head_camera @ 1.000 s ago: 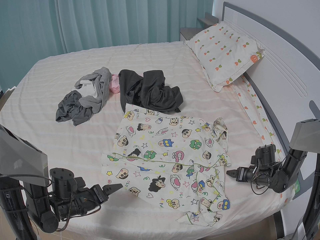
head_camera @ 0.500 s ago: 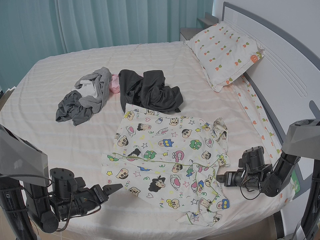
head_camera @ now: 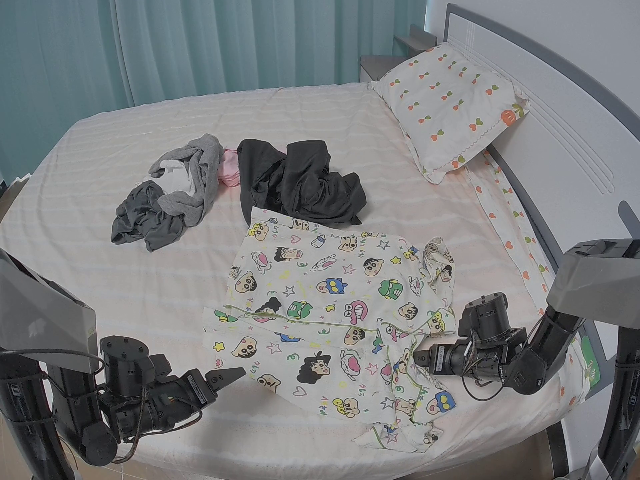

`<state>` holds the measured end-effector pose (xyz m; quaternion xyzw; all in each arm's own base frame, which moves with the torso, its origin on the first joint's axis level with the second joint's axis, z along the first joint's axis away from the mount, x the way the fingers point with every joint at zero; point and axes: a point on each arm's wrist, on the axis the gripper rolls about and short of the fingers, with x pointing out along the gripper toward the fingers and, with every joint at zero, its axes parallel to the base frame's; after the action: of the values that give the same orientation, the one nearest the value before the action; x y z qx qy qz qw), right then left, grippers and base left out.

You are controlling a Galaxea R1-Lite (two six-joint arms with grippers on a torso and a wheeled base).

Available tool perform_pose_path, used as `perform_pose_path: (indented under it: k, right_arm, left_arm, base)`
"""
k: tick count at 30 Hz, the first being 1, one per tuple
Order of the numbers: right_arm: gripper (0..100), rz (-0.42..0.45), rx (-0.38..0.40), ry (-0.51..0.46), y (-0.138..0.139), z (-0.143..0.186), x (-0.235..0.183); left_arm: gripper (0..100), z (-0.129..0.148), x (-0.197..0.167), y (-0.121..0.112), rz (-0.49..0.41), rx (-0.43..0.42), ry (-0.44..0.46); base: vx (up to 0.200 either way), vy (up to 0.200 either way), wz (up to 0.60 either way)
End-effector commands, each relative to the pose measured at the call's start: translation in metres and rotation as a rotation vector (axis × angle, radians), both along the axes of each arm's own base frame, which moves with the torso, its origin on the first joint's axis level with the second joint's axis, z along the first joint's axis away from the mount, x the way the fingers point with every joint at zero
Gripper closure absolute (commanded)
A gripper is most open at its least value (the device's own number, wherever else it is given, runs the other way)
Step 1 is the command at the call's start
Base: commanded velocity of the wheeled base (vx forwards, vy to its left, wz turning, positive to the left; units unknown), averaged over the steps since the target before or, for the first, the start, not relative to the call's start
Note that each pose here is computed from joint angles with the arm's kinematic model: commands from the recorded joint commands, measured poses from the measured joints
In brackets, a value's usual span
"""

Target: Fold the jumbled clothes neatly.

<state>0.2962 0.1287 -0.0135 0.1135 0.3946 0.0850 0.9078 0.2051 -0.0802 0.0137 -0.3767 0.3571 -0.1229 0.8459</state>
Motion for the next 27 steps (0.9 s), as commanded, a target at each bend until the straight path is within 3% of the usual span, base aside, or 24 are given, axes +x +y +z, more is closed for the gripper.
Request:
perform_pose_path:
  k: [1,4,5,18,27]
  right_arm:
    - [0,0.008,-0.003,0.009,0.004,-0.007,0.004]
    - [0,-0.001,0.001,0.013,0.005,-0.009,0.006]
    - [100,-0.009,0.012,0.016,0.006,-0.010,0.006]
    - [100,-0.044,0.036,0.061,0.007,-0.009,0.001]
    - [100,-0.081,0.057,0.015,-0.009,0.017,-0.007]
  left_arm:
    - [0,-0.001,-0.003,0.001,0.000,0.003,0.010]
    - [0,-0.001,-0.003,0.001,0.000,0.003,0.010]
    - [0,-0.001,-0.003,0.001,0.000,0.003,0.010]
    - [0,0.000,-0.003,0.001,0.000,0.003,0.009]
    - [0,0.000,-0.003,0.001,0.000,0.002,0.007]
  base:
    - [0.000,0.000,0.00]
    - [0.000,0.000,0.00]
    - [0.000,0.000,0.00]
    - [0.000,0.000,0.00]
    - [0.000,0.000,0.00]
